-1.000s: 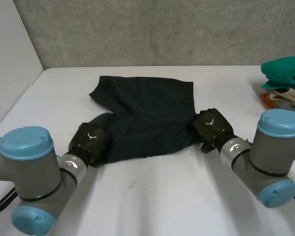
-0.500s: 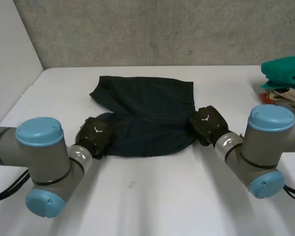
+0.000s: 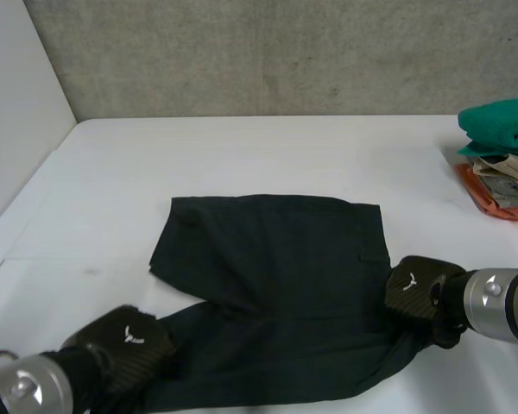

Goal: Fold the laundry.

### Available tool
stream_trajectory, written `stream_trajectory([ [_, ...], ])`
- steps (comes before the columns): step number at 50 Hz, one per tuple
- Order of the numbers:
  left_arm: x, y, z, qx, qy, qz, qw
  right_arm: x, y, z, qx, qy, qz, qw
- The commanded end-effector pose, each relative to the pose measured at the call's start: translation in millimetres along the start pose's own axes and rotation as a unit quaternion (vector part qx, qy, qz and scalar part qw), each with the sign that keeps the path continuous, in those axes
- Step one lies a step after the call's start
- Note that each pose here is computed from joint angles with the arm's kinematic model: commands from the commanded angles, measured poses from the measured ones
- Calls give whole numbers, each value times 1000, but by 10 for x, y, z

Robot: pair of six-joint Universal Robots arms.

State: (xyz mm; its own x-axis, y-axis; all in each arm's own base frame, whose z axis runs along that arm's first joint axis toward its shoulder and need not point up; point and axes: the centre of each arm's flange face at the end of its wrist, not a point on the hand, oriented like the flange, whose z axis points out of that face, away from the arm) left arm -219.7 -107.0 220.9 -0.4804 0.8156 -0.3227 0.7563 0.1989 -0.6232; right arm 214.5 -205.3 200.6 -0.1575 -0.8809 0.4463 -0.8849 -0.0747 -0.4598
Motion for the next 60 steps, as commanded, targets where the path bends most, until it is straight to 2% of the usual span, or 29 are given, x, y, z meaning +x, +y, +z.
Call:
stream_trajectory([
  [1,-465,-359,556,77,-107,2,991,339,-160,275,46,81,75,993],
  [6,-703,-646,810,136,-162,-4,977,680,-274,474,100,171,119,973],
  [9,-889,-893,1022,201,-202,-13,958,836,-395,619,141,226,123,956],
  [10,-999,-1019,1131,233,-225,-17,946,876,-429,656,151,243,121,951],
  [15,-1290,-1265,1478,286,-288,-20,914,1015,-588,994,190,316,95,925],
  [21,-1306,-1362,1874,290,-289,0,912,1077,-645,1387,206,363,65,906],
  [24,-1244,-1384,2025,290,-275,9,917,1134,-673,1565,216,401,50,889],
  [25,-1198,-1419,2025,290,-272,9,917,1191,-689,1590,219,427,46,876],
  [29,-1219,-1475,1852,284,-291,-8,914,1351,-773,1375,233,475,56,847],
  [33,-1246,-1440,1580,275,-305,-41,911,1432,-846,998,260,474,90,836],
  [35,-1215,-1394,1479,270,-301,-54,913,1416,-846,861,265,460,104,841],
  [38,-1102,-1291,1289,266,-280,-70,920,1300,-761,669,249,401,130,872],
  [39,-1021,-1223,1213,263,-263,-75,925,1211,-694,605,232,362,145,891],
  [44,-728,-991,1056,253,-192,-88,944,894,-426,506,164,242,214,932],
  [47,-559,-859,1001,249,-150,-103,951,670,-259,526,121,177,257,942],
  [50,-438,-755,971,243,-121,-122,955,562,-169,583,111,159,270,943],
  [60,-363,-655,1018,242,-117,-149,952,445,29,1023,139,215,242,936],
])
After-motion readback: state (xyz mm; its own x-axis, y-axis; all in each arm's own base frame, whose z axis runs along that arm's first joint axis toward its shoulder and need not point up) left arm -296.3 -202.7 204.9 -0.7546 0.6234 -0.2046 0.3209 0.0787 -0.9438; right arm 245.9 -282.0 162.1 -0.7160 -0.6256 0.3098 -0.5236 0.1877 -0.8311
